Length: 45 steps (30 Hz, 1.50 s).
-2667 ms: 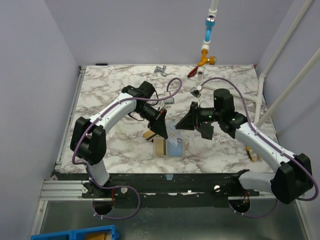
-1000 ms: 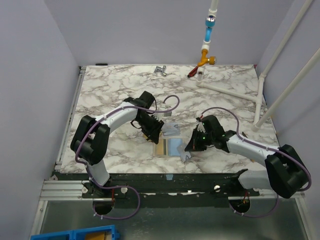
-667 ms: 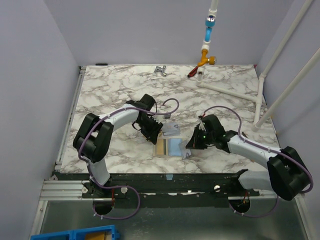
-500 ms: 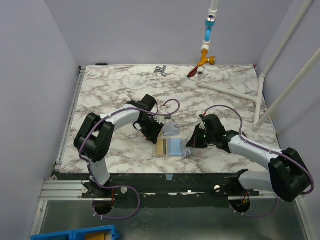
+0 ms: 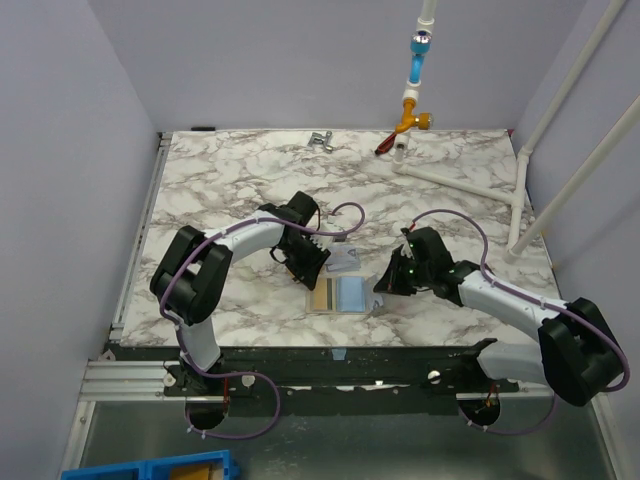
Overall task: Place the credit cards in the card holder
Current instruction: Insert the credit card into the card holder.
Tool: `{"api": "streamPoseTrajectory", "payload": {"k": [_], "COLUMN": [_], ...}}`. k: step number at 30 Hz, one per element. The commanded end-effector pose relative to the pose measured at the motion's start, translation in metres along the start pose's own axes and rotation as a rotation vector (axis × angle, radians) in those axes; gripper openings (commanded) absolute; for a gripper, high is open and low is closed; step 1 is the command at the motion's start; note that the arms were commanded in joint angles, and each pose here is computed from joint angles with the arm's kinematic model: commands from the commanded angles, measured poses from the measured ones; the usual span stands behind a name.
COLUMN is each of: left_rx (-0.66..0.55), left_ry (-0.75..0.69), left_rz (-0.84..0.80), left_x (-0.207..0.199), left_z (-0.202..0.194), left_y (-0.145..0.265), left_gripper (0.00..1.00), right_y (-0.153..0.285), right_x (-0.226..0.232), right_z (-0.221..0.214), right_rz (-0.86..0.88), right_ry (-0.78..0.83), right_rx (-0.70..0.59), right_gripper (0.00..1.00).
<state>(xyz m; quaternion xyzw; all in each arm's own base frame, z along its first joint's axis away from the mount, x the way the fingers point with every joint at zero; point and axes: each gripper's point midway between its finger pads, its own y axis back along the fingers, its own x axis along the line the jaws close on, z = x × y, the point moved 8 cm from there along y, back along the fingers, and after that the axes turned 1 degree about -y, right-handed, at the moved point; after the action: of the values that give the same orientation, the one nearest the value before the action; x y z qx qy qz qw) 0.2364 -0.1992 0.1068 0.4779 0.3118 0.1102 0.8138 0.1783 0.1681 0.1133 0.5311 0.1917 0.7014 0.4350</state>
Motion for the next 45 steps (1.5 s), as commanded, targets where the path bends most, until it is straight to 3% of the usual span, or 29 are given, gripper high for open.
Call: {"api": "streamPoseTrajectory", "payload": {"k": [1, 33, 45], "left_rx": [0.018, 0.023, 0.001], "left_ry": [-0.014, -0.028, -0.098], "left_rz": [0.016, 0.012, -0.087], "left_x": [0.003, 0.001, -0.012], "left_z": [-0.004, -0.002, -0.007], "left_y": [-0.005, -0.002, 0.004], "left_gripper": [0.24, 0.22, 0.21], "right_y": [-0.003, 0.008, -0.02], "right_x": [-0.003, 0.033, 0.045], "right_z": [-0.006, 0.008, 0.015], "right_rz": [0.026, 0.254, 0.355], "right_ry": [0.002, 0.01, 0.003], "right_rx": [0.035, 0.023, 0.076], "right_gripper": [0.01, 0.01, 0.01]}}
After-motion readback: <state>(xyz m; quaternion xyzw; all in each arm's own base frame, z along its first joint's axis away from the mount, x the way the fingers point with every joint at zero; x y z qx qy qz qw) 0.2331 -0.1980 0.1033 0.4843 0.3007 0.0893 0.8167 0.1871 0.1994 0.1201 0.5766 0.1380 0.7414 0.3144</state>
